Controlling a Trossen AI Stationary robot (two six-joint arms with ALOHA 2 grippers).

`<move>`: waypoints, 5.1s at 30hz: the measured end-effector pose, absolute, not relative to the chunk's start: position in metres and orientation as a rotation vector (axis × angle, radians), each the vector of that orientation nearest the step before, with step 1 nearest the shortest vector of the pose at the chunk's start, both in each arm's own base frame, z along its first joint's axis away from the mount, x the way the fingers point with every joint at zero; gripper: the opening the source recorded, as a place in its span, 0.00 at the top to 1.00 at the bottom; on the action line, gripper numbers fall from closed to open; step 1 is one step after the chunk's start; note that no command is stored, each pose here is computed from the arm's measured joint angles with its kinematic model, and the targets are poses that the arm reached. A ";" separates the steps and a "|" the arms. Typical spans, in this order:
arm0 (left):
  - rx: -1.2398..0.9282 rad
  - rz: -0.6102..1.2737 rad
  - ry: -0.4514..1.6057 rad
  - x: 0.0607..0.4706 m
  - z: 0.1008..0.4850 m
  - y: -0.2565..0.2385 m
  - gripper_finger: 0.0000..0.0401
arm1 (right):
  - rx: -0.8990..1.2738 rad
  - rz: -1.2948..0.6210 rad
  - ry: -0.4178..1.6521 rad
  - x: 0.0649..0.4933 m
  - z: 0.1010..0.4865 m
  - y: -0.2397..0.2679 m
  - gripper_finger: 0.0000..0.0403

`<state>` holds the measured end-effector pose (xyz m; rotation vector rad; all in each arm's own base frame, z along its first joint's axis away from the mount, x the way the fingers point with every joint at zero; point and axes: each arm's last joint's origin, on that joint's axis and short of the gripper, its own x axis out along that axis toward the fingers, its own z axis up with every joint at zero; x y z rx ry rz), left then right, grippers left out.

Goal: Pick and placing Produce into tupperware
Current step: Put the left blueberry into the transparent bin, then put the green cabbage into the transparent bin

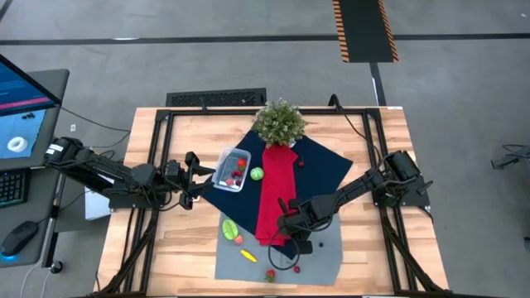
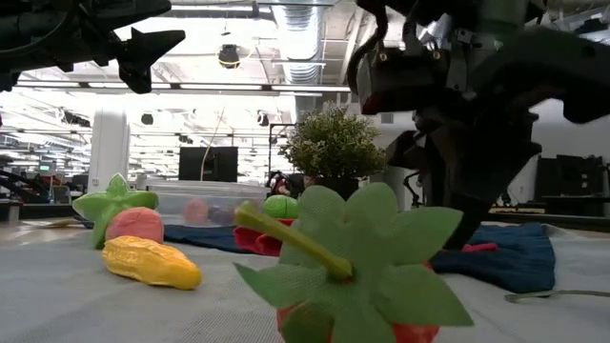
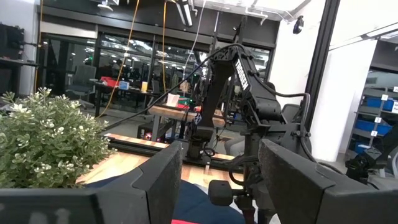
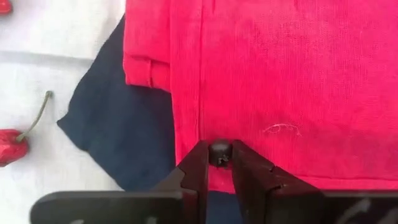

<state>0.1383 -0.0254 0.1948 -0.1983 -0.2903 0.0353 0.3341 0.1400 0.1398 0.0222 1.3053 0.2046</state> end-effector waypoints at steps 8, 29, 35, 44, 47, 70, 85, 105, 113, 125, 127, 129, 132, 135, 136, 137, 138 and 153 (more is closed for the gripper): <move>-0.198 0.035 -0.290 0.138 0.195 -0.025 0.49 | -0.021 0.247 1.271 0.343 0.155 0.144 0.81; -0.213 -0.016 -0.378 0.135 0.203 -0.026 0.49 | -0.274 0.109 0.693 0.418 0.197 0.044 0.81; -0.211 -0.016 -0.374 0.136 0.203 -0.026 0.49 | -0.201 0.097 0.600 0.427 0.202 0.004 0.81; -0.211 -0.015 -0.373 0.136 0.203 -0.026 0.49 | -0.041 0.078 0.584 0.442 0.201 -0.040 0.81; -0.211 -0.013 -0.373 0.136 0.203 -0.026 0.49 | -0.027 0.089 0.624 0.453 0.201 -0.045 0.81; -0.216 -0.022 -0.365 0.136 0.202 -0.026 0.49 | 0.036 0.040 0.726 0.471 0.180 -0.062 0.48; -0.215 -0.022 -0.358 0.136 0.201 -0.026 0.49 | -0.037 0.079 0.823 0.453 0.201 -0.062 0.40; -0.247 0.003 -0.321 0.137 0.198 -0.026 0.49 | -0.019 0.219 0.731 0.313 0.320 0.030 0.44; -0.253 0.060 -0.255 0.143 0.193 -0.026 0.49 | -0.112 0.097 0.521 0.257 0.285 0.084 0.44; -0.246 0.373 -0.010 0.200 0.204 -0.028 0.49 | -0.182 -0.087 0.313 0.219 0.260 0.131 0.44; -0.275 0.394 0.037 0.215 0.205 -0.026 0.49 | -0.187 -0.121 0.313 0.217 0.257 0.136 0.44; -0.276 0.392 0.136 0.229 0.203 -0.024 0.49 | -0.188 -0.130 0.316 0.216 0.253 0.144 0.44; -0.285 0.377 0.286 0.254 0.201 -0.022 0.49 | -0.218 -0.090 0.349 0.212 0.240 0.160 0.44; -0.240 0.359 0.434 0.278 0.200 -0.021 0.49 | -0.205 -0.082 0.367 0.208 0.229 0.174 0.44; -0.228 0.349 0.473 0.285 0.200 -0.021 0.49 | -0.214 -0.083 0.380 0.206 0.224 0.178 0.44; -0.214 0.333 0.510 0.292 0.201 -0.021 0.49 | -0.218 -0.090 0.386 0.203 0.219 0.183 0.44; -0.200 0.316 0.541 0.299 0.202 -0.021 0.49 | -0.220 -0.095 0.388 0.202 0.216 0.187 0.44; -0.195 0.468 0.836 0.343 0.232 0.016 0.43 | -0.235 -0.193 0.364 0.184 0.184 0.215 0.44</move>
